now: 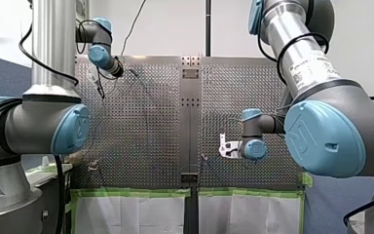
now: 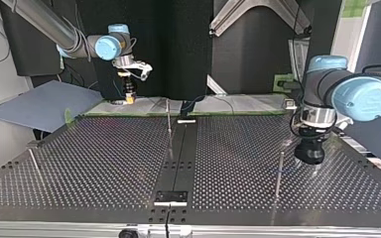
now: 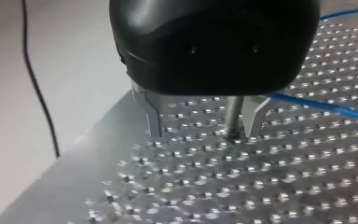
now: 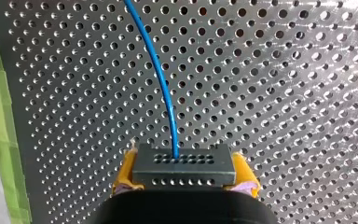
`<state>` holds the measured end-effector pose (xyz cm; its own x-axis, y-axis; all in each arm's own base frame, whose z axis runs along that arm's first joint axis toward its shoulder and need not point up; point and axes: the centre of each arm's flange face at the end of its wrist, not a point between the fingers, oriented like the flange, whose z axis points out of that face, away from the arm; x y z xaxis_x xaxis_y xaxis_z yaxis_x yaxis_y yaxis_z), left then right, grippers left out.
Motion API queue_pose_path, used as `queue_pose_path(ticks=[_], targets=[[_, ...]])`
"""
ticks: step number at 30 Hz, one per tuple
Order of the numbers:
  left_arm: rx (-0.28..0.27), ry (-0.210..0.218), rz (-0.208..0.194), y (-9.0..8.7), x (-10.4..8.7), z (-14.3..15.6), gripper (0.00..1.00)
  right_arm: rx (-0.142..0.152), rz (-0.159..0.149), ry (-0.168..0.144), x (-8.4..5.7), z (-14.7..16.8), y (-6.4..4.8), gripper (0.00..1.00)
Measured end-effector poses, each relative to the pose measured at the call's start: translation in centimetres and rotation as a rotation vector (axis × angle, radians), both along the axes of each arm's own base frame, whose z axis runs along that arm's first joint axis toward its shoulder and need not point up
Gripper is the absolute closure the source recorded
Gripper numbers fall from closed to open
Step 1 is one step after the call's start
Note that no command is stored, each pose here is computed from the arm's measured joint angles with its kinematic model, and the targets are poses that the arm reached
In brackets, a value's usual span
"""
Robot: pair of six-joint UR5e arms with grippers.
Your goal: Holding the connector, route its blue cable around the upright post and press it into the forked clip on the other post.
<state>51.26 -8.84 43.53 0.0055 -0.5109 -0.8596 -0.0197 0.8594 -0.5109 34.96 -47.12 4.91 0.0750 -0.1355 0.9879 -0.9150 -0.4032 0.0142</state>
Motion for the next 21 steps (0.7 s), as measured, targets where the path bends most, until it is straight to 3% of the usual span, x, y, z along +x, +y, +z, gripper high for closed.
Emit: queue_pose_path(ticks=[7,13,21], targets=[[0.002,-0.047,0.013,0.8,0.9,2.5,0.15,-0.002,0.000,-0.002,0.0,0.0,0.0,1.00],[0.005,-0.081,-0.002,0.6,1.3,4.1,0.15,-0.004,0.000,-0.005,0.0,0.1,-0.1,1.00],[0.004,-0.083,-0.027,-0.3,2.3,4.8,0.15,-0.004,0.000,-0.007,0.0,0.0,-0.1,1.00]])
